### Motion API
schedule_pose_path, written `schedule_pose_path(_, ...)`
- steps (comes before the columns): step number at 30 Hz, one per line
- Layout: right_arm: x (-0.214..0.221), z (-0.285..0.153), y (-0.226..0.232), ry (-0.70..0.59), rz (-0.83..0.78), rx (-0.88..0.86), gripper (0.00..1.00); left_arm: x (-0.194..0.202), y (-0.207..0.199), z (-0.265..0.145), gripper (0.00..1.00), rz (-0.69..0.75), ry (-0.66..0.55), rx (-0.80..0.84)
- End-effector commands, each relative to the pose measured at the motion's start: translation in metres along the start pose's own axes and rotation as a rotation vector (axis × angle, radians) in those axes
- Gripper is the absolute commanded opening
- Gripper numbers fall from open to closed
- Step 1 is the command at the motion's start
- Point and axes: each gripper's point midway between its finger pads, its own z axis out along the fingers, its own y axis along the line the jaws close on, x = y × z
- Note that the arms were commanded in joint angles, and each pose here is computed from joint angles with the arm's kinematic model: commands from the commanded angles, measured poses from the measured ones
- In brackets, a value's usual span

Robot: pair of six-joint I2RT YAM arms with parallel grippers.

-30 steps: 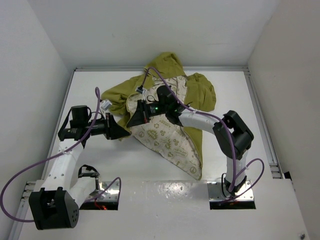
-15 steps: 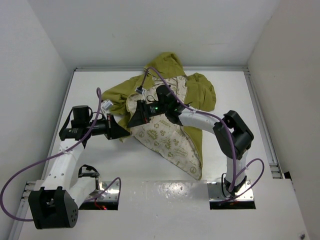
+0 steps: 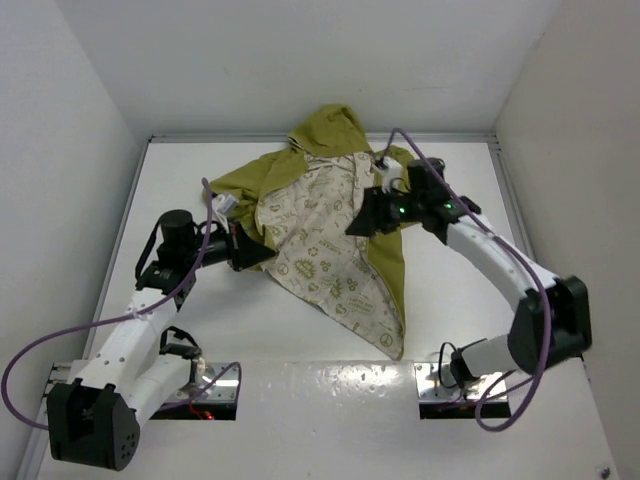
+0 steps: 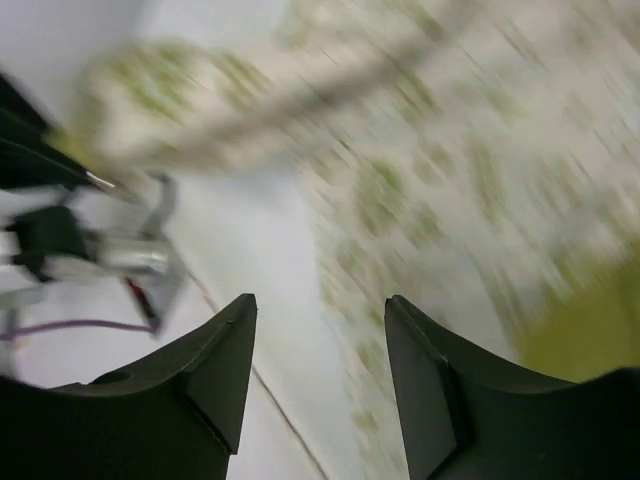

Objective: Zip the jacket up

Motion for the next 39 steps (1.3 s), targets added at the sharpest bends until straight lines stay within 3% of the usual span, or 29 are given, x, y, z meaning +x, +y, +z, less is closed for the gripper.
schedule_pose_path(1, 0.095, -0.050, -0.045, 0.233, 0.004, 0.247, 0.54, -0.037, -0.002, 0.012, 0.00, 0.079, -0.142, -0.054)
schedule_pose_path(2, 0.148, -0.065, -0.050, 0.348, 0.081, 0.284, 0.54, -0.035, -0.006, 0.016, 0.00, 0.071, -0.138, -0.052)
schedule_pose_path(7, 0.227, -0.087, -0.063, 0.464, 0.181, 0.431, 0.58, -0.036, -0.003, 0.026, 0.00, 0.068, -0.152, -0.093)
schedule_pose_path(12, 0.235, -0.100, -0.102, 0.499, 0.174, 0.663, 0.58, -0.046, -0.002, 0.025, 0.00, 0.074, -0.176, -0.122)
schedule_pose_path(16, 0.219, -0.083, -0.112, 0.486, 0.169, 0.649, 0.55, -0.047, 0.001, 0.024, 0.00, 0.077, -0.175, -0.142)
schedule_pose_path(21, 0.218, -0.060, -0.108, 0.525, 0.192, 0.581, 0.38, -0.044, 0.005, 0.023, 0.00, 0.082, -0.162, -0.160)
schedule_pose_path(24, 0.219, -0.053, -0.108, 0.532, 0.218, 0.568, 0.00, -0.043, 0.009, 0.024, 0.00, 0.085, -0.158, -0.172)
schedule_pose_path(29, 0.173, -0.045, -0.127, 0.438, 0.180, 0.597, 0.00, -0.040, 0.016, 0.027, 0.00, 0.082, -0.147, -0.187)
schedule_pose_path(36, 0.038, -0.065, -0.183, 0.205, 0.196, 0.640, 0.00, -0.063, 0.022, 0.032, 0.00, 0.119, -0.203, -0.218)
schedule_pose_path(37, -0.008, -0.069, -0.179, 0.125, 0.130, 0.636, 0.00, -0.066, 0.022, 0.033, 0.00, 0.131, -0.205, -0.226)
schedule_pose_path(39, -0.018, -0.052, -0.175, 0.144, 0.127, 0.572, 0.00, -0.068, 0.023, 0.036, 0.00, 0.131, -0.208, -0.237)
